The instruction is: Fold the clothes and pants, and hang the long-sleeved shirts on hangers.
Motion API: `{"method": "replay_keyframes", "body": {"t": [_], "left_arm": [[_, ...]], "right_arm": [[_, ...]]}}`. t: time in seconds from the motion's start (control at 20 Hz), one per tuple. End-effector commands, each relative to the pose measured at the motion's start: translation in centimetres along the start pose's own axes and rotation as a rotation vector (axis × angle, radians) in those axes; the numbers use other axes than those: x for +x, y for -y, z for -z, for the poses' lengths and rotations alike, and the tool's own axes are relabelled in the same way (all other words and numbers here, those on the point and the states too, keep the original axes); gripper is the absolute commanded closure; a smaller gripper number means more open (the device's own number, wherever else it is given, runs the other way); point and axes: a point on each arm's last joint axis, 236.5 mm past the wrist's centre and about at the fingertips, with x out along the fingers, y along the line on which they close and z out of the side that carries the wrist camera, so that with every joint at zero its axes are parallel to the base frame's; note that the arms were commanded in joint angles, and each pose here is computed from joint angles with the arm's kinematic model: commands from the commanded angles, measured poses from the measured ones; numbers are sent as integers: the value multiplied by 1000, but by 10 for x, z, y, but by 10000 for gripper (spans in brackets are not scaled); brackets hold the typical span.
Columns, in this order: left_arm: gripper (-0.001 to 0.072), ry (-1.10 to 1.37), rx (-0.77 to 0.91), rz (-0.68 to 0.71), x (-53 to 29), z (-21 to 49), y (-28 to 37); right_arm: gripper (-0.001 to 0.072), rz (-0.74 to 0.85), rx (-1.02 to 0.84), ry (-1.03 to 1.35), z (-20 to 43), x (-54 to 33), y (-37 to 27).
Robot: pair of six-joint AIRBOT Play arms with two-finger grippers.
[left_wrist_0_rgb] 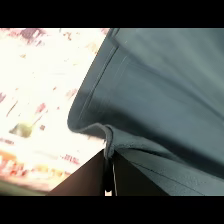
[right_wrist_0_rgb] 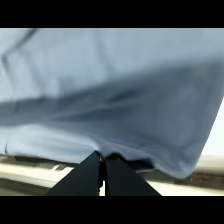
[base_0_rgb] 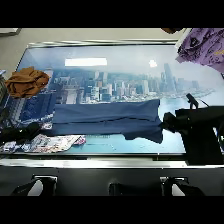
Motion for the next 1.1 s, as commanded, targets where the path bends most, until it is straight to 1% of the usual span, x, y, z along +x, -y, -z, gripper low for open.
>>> {"method": "replay_keyframes", "body": {"t": [0.0, 0.3, 0.5, 0.7, 0.85, 0.95, 1.0, 1.05], "left_arm": [[695, 44, 71, 7, 28, -41, 21], [695, -28, 143, 0, 83, -88, 46], [695, -53, 170, 2, 109, -105, 59], [695, -78, 174, -2, 126, -108, 61], [694, -109, 176, -8, 137, -103, 60], [694, -117, 178, -10, 140, -100, 60], [691, -118, 177, -10, 141, -100, 59], [651, -116, 176, -9, 140, -101, 60]], "right_arm": [[685, -11, -18, 21, -54, 26, 4], [685, -19, -20, 63, -136, 56, 8], [685, -41, -21, 84, -171, 71, 6], [684, -31, -60, 77, -176, 93, -3], [684, 62, -73, 33, -166, 111, 11], [683, 73, -60, 38, -169, 115, 16], [675, 73, -58, 49, -171, 115, 16], [613, 63, -42, 54, -172, 115, 14]]}}
